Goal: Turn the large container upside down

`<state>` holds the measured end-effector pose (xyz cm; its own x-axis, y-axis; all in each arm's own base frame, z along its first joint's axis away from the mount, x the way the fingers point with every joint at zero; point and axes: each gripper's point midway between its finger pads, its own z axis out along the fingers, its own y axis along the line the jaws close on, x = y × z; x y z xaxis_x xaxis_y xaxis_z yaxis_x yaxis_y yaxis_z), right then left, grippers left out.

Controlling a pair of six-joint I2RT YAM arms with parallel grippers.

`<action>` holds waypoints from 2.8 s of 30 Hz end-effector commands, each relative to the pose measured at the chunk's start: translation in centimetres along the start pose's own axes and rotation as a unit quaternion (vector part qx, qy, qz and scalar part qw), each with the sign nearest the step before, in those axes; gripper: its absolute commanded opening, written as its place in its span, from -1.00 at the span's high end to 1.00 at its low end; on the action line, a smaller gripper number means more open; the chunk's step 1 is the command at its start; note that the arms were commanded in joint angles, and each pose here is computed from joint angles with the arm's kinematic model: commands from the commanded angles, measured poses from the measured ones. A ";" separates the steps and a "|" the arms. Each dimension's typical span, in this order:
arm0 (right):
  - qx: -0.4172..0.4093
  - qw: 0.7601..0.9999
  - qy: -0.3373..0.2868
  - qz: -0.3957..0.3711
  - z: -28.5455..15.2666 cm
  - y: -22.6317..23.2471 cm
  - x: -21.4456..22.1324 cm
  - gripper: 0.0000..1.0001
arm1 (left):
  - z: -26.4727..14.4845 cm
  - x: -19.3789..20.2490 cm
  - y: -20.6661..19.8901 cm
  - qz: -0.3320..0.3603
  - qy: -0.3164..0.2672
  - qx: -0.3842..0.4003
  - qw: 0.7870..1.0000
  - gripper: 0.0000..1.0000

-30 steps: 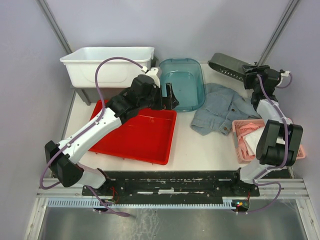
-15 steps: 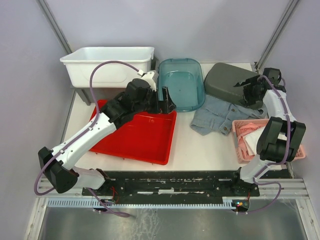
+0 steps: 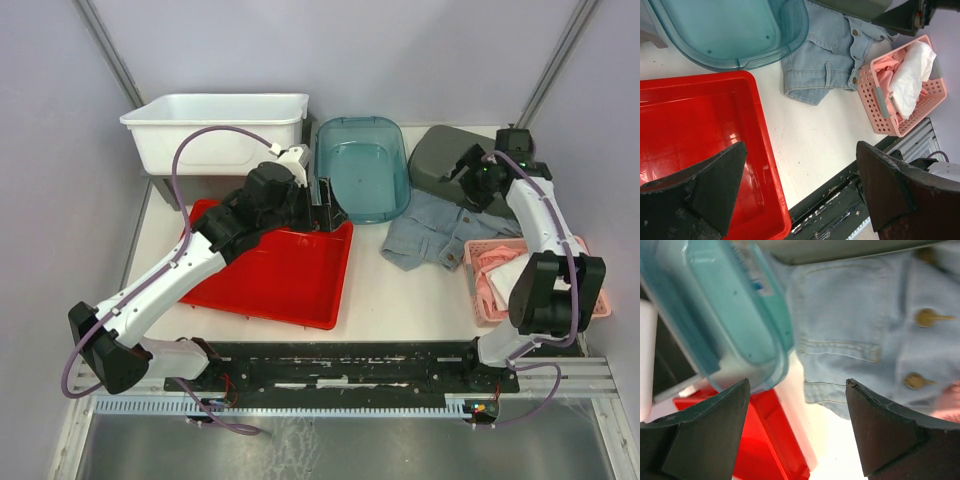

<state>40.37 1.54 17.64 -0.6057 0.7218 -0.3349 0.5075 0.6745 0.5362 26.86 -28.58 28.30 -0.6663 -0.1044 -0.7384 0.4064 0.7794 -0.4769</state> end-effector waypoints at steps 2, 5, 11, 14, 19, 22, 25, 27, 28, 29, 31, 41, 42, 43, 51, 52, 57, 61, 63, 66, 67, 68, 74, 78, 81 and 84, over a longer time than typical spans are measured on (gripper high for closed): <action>-0.071 0.997 0.011 -0.029 4.7 3.0 1.0 -0.72 | -0.6 -1.0 -0.4 0.015 -0.021 0.011 1.000 -0.93; -0.055 0.998 0.038 -0.005 7.4 1.7 2.3 -0.72 | -0.5 -0.8 -0.4 0.016 -0.017 0.013 1.000 -0.93; 0.029 0.993 0.112 0.001 8.6 -3.9 7.4 -0.73 | -0.9 -0.8 -0.1 0.015 -0.023 0.008 1.000 -0.93; 0.119 0.982 0.141 -0.023 7.3 -8.0 9.1 -0.74 | -1.0 -1.0 -0.1 0.015 -0.025 0.005 1.000 -0.93; 0.118 0.986 0.108 -0.054 4.1 -6.8 7.3 -0.75 | -1.1 -1.2 -0.2 0.016 -0.027 0.004 1.000 -0.93; 0.071 0.989 0.020 -0.125 0.2 -0.4 3.0 -0.75 | -1.4 -1.6 0.2 0.019 -0.031 -0.010 0.999 -0.93; 0.030 0.984 -0.016 -0.176 -0.9 5.0 2.6 -0.78 | -1.9 -2.2 0.8 0.017 -0.043 -0.029 0.999 -0.93; 0.002 0.976 -0.026 -0.215 -0.8 9.1 3.6 -0.85 | -2.4 -2.6 1.4 0.011 -0.053 -0.048 0.997 -0.93; -0.004 0.973 -0.021 -0.232 -0.4 10.6 4.5 -0.86 | -2.8 -3.0 1.9 0.006 -0.061 -0.059 0.996 -0.93; -0.013 0.969 -0.011 -0.246 0.1 12.2 5.6 -0.86 | -3.2 -3.2 2.4 0.000 -0.067 -0.071 0.995 -0.93; -0.023 0.962 0.009 -0.274 1.3 14.8 7.8 -0.87 | -4.2 -3.6 3.6 -0.015 -0.082 -0.093 0.992 -0.93; -0.007 0.902 0.064 -0.427 7.1 20.1 16.5 -0.82 | -5.0 4.7 13.0 -0.113 -0.003 -0.238 0.965 -0.91; -0.006 0.899 0.068 -0.433 7.6 20.0 17.0 -0.80 | -4.6 6.0 13.4 -0.126 0.009 -0.238 0.963 -0.90; -0.006 0.897 0.073 -0.437 8.1 19.9 17.4 -0.77 | -4.1 7.1 13.9 -0.141 0.020 -0.238 0.961 -0.89; 0.013 0.863 0.094 -0.496 11.1 18.1 20.5 -0.76 | -1.1 13.4 18.4 -0.232 0.070 -0.276 0.930 -0.88; 0.018 0.859 0.096 -0.503 11.6 17.8 20.7 -0.75 | -1.1 13.6 19.0 -0.238 0.070 -0.284 0.926 -0.88; 0.015 0.852 0.097 -0.515 12.2 17.6 21.6 -0.76 | -2.3 15.3 24.7 -0.285 0.078 -0.354 0.887 -0.88; -0.012 0.853 0.090 -0.514 12.0 18.8 22.2 -0.78 | -3.8 16.3 27.7 -0.332 0.074 -0.389 0.856 -0.87; -0.002 0.854 0.087 -0.514 12.8 18.5 22.2 -0.78 | -4.8 17.0 28.9 -0.354 0.073 -0.414 0.836 -0.87; 0.019 0.856 0.079 -0.510 14.0 17.9 21.9 -0.70 | -6.4 17.7 30.0 -0.380 0.064 -0.445 0.808 -0.87; 0.025 0.858 0.075 -0.508 14.1 17.8 21.7 -0.63 | -7.1 17.8 30.3 -0.386 0.056 -0.459 0.799 -0.86; 0.025 0.858 0.075 -0.507 14.1 17.7 21.7 -0.56 | -7.9 17.8 30.6 -0.391 0.048 -0.472 0.789 -0.86; 0.000 0.857 0.085 -0.508 13.9 18.5 22.0 0.03 | -12.4 17.8 31.5 -0.439 -0.008 -0.511 0.739 -0.83; -0.032 0.861 0.094 -0.499 11.9 19.7 22.2 0.57 | -14.8 16.9 31.5 -0.456 -0.052 -0.528 0.715 -0.81; -0.069 0.871 0.089 -0.479 8.6 21.6 21.7 0.95 | -15.3 15.9 31.3 -0.458 -0.068 -0.526 0.713 -0.79; -0.117 0.888 0.073 -0.438 3.7 23.8 20.2 0.96 | -14.9 13.6 31.1 -0.436 -0.084 -0.503 0.741 -0.77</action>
<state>43.85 32.49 10.45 -0.8089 -0.2931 -0.5096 -0.3793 0.9225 0.0715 19.72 2.80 8.07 -0.3155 -0.8595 -0.4021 -0.8746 0.4278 -0.2282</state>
